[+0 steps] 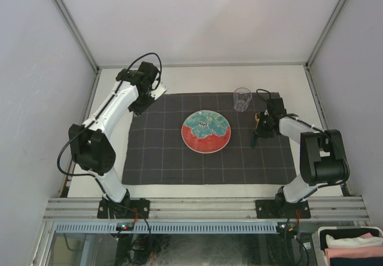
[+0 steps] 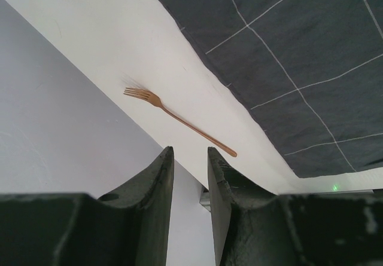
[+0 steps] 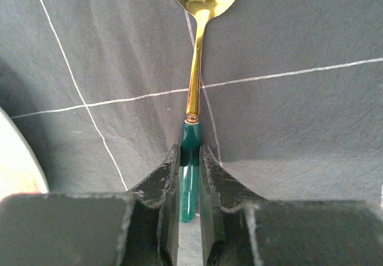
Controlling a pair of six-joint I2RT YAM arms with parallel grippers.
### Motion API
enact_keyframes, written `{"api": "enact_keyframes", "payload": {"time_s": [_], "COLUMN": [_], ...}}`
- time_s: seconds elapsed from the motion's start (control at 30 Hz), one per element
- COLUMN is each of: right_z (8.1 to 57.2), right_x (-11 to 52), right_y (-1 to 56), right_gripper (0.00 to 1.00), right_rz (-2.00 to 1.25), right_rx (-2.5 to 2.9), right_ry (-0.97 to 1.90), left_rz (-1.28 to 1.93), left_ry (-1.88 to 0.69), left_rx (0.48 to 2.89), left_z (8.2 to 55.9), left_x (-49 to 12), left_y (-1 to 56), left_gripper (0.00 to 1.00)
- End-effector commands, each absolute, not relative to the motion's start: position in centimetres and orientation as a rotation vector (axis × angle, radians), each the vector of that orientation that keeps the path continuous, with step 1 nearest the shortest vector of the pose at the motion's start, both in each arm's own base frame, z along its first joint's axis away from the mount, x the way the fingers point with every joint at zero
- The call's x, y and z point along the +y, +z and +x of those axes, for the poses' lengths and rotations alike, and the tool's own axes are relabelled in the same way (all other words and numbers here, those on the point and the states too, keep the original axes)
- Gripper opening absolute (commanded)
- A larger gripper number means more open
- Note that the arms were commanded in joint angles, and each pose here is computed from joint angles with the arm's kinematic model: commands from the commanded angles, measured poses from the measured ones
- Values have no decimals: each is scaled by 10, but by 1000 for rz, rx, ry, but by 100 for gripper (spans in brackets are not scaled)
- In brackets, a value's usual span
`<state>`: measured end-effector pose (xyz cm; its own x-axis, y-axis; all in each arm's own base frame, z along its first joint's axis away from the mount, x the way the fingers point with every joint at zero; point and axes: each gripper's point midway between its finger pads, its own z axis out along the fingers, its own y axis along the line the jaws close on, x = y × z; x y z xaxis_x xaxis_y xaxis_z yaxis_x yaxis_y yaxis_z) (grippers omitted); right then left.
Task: Set the dinner table for one person
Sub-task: Adjust the spoon with the napkin.
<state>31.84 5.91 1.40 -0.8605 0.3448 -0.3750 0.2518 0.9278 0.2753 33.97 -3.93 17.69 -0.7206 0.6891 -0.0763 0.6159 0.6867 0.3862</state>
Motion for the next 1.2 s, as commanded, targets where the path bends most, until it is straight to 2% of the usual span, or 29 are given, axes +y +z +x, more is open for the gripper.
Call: {"api": "enact_keyframes", "payload": {"time_s": [0.0, 0.53, 0.77, 0.97, 1.17], "right_z": [309, 325, 340, 328, 308], "right_x": [54, 46, 47, 33, 32], "right_y": [17, 53, 107, 128, 114], "right_gripper": [0, 0, 0, 0, 0], "right_rz": [413, 382, 134, -79, -98], "right_rx": [2663, 2598, 2506, 2499, 2570], "right_ry": [286, 322, 344, 236, 230], "left_rz": [1001, 998, 986, 977, 980], "left_ry": [470, 456, 442, 427, 406], "left_rx": [2657, 2645, 2626, 2611, 2609], "left_z": [346, 345, 352, 357, 359], "left_x": [-43, -44, -49, -52, -55], "left_y": [190, 191, 193, 191, 188], "left_gripper": [33, 32, 32, 31, 31]}}
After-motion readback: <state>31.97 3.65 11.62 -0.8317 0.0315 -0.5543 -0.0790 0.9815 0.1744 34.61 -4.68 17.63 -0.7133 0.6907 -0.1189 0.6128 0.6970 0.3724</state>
